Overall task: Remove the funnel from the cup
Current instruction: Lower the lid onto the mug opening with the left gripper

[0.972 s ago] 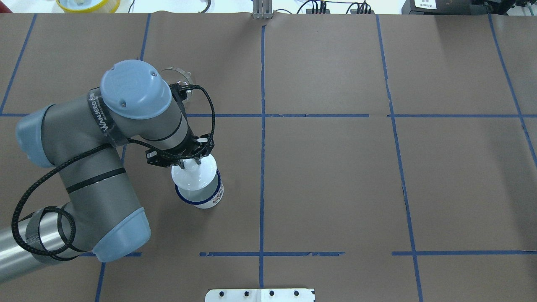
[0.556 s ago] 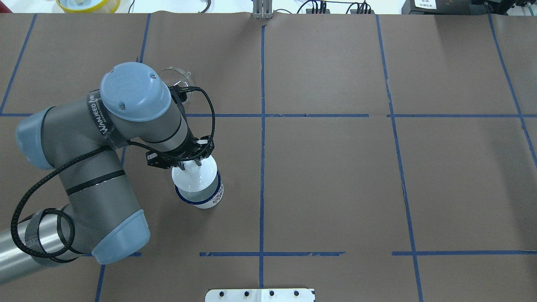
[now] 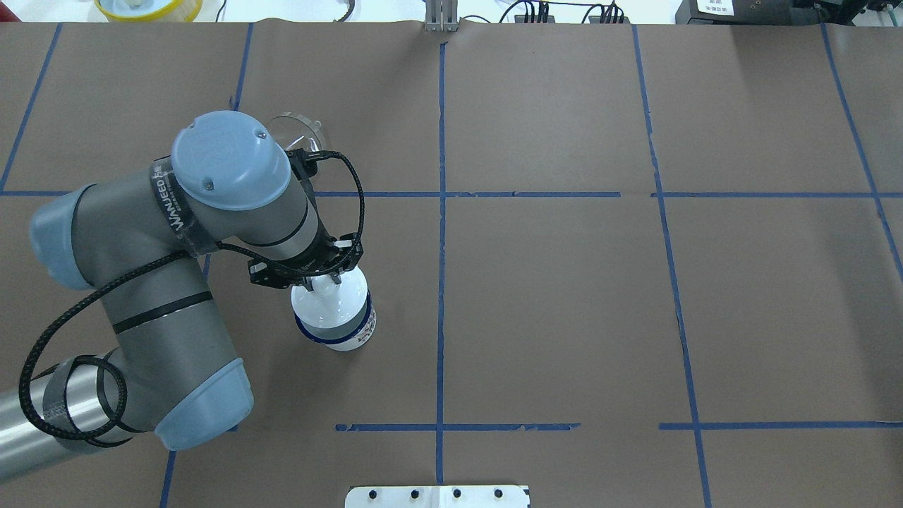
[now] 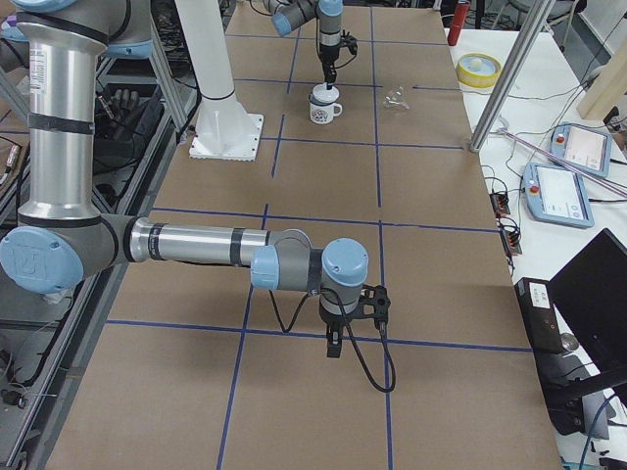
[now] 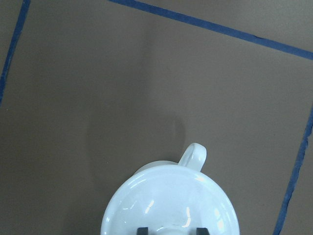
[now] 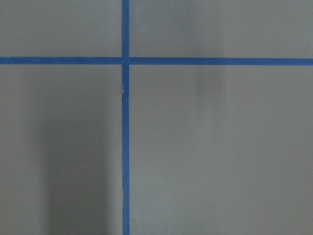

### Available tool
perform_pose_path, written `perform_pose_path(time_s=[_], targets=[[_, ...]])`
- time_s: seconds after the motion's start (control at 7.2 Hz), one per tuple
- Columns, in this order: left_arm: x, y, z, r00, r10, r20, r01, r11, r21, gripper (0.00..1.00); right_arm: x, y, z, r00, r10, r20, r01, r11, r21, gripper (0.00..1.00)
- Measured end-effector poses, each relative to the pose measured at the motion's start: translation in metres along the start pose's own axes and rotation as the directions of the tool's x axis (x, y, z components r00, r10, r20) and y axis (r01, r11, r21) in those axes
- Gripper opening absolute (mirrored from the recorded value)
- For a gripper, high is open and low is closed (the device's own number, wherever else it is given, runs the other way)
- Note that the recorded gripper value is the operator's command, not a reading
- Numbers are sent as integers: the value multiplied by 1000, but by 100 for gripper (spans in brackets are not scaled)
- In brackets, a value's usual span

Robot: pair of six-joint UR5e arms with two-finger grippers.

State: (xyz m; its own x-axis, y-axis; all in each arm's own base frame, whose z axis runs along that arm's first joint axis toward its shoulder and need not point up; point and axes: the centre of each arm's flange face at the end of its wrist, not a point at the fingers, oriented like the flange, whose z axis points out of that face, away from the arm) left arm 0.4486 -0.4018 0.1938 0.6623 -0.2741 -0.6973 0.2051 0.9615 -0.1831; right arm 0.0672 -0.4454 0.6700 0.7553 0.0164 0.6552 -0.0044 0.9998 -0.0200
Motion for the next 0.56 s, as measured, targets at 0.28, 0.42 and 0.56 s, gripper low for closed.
perform_pose_path(time_s=[0.28,0.42,0.56], targets=[[0,1,-4,1000,3,-7,-3,1000,2,0,0,0,0,1000,0,0,0,1000,0,100],[0,2,-4,1000,4,-8,-4,1000,2,0,0,0,0,1000,0,0,0,1000,0,100],[0,3,-4,1000,4,-8,-4,1000,1,0,0,0,0,1000,0,0,0,1000,0,100]])
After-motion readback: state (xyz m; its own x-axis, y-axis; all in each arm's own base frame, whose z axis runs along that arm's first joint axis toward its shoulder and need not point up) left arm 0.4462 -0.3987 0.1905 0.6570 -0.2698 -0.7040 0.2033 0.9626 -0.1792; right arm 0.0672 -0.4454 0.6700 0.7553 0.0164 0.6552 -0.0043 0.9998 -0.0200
